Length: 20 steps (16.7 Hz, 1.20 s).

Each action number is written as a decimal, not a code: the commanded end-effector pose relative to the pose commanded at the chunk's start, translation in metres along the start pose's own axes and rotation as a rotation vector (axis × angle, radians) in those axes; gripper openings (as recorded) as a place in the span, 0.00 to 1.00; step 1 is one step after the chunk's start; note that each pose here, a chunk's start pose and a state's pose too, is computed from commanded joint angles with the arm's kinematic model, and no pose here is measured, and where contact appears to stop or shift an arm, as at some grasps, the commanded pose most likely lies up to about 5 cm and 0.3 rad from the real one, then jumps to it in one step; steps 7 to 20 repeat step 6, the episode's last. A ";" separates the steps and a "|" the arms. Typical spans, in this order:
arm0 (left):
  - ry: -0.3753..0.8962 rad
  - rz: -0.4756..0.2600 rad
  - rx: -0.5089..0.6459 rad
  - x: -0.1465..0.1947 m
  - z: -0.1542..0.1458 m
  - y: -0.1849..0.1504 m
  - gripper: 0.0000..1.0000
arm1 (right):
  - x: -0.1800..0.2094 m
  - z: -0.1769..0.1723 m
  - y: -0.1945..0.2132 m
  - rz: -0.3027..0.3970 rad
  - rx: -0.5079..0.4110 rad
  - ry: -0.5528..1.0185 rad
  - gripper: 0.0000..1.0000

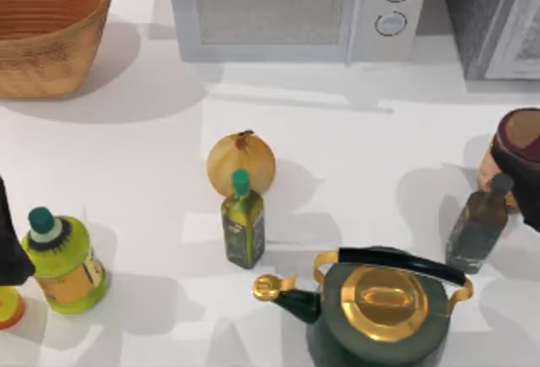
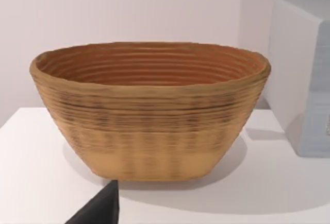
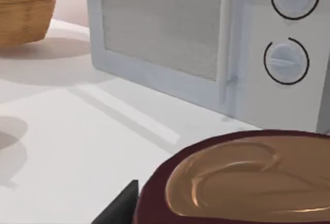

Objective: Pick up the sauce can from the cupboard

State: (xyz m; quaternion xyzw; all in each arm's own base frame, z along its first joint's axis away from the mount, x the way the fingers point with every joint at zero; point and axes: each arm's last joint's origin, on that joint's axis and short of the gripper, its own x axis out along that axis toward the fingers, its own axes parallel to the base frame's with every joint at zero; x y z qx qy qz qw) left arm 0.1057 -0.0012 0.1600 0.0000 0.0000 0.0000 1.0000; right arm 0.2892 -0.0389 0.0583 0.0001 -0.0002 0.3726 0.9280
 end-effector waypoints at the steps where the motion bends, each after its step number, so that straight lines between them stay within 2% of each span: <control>1: 0.000 0.000 0.000 0.000 0.000 0.000 1.00 | 0.000 0.000 0.000 0.000 0.000 0.000 1.00; 20: 0.000 0.000 0.000 0.000 0.000 0.000 1.00 | 0.000 0.000 0.000 0.000 0.000 0.000 1.00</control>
